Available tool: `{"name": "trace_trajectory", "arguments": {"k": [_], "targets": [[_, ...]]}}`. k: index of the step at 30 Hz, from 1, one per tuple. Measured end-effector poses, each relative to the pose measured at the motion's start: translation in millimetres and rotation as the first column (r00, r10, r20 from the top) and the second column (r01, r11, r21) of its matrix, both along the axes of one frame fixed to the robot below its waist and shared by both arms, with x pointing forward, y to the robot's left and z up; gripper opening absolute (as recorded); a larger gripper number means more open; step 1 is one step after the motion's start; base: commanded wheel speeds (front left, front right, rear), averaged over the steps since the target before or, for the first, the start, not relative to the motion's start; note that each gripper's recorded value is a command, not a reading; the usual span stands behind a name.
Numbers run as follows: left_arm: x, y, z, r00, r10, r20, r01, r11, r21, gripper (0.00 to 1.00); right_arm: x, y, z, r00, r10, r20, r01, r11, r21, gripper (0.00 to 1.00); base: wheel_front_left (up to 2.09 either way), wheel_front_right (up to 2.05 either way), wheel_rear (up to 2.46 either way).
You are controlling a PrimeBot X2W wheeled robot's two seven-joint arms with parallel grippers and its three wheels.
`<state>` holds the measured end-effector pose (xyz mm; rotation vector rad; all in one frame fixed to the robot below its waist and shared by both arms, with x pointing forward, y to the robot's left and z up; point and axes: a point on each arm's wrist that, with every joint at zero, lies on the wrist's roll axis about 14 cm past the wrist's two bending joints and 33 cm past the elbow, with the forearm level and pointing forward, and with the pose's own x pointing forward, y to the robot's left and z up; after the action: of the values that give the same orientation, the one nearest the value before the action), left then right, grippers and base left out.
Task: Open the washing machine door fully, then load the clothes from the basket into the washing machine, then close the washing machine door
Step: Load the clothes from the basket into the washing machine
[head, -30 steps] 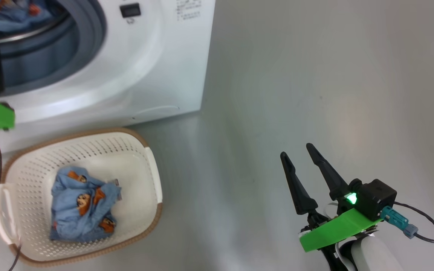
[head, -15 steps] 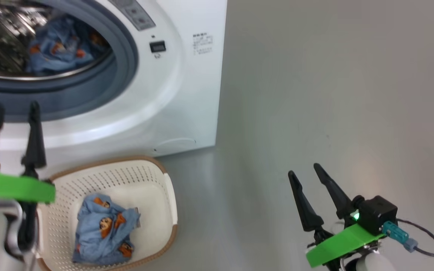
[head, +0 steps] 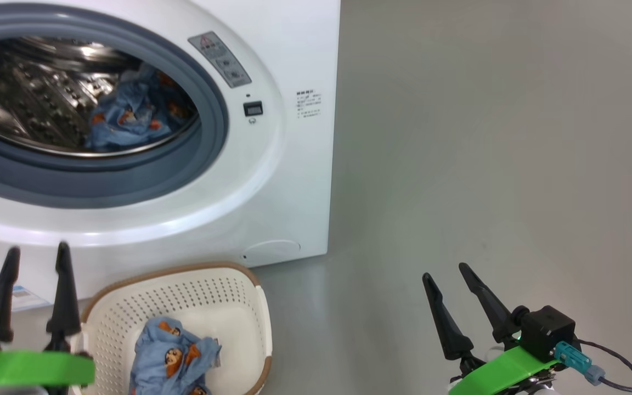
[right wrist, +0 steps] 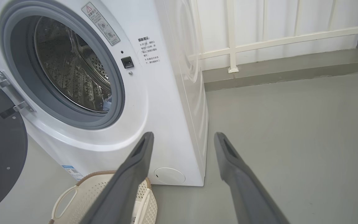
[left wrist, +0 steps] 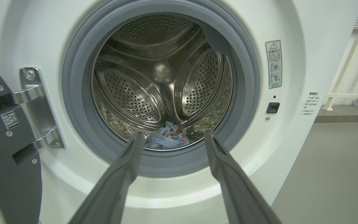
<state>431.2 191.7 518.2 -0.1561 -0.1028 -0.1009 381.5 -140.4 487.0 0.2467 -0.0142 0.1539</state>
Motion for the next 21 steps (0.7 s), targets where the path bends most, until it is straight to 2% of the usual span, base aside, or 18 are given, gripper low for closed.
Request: {"name": "trace_trajectory", "arguments": {"k": [10,21], "targets": [[-43.5,23.0,-7.1,0.995,0.101,-0.017,-0.101,0.995,0.020,1.00,-16.6,-1.5,5.6,1.000,-0.005,0.016,0.005,1.000,-0.014,1.00,0.00,0.00,0.00],[-79.8,24.9,-21.4,0.990,0.131,-0.058,-0.130,0.991,0.026,1.00,-32.3,-8.4,8.5,0.999,-0.027,0.026,0.027,0.999,-0.021,1.00,0.00,0.00,0.00]]}}
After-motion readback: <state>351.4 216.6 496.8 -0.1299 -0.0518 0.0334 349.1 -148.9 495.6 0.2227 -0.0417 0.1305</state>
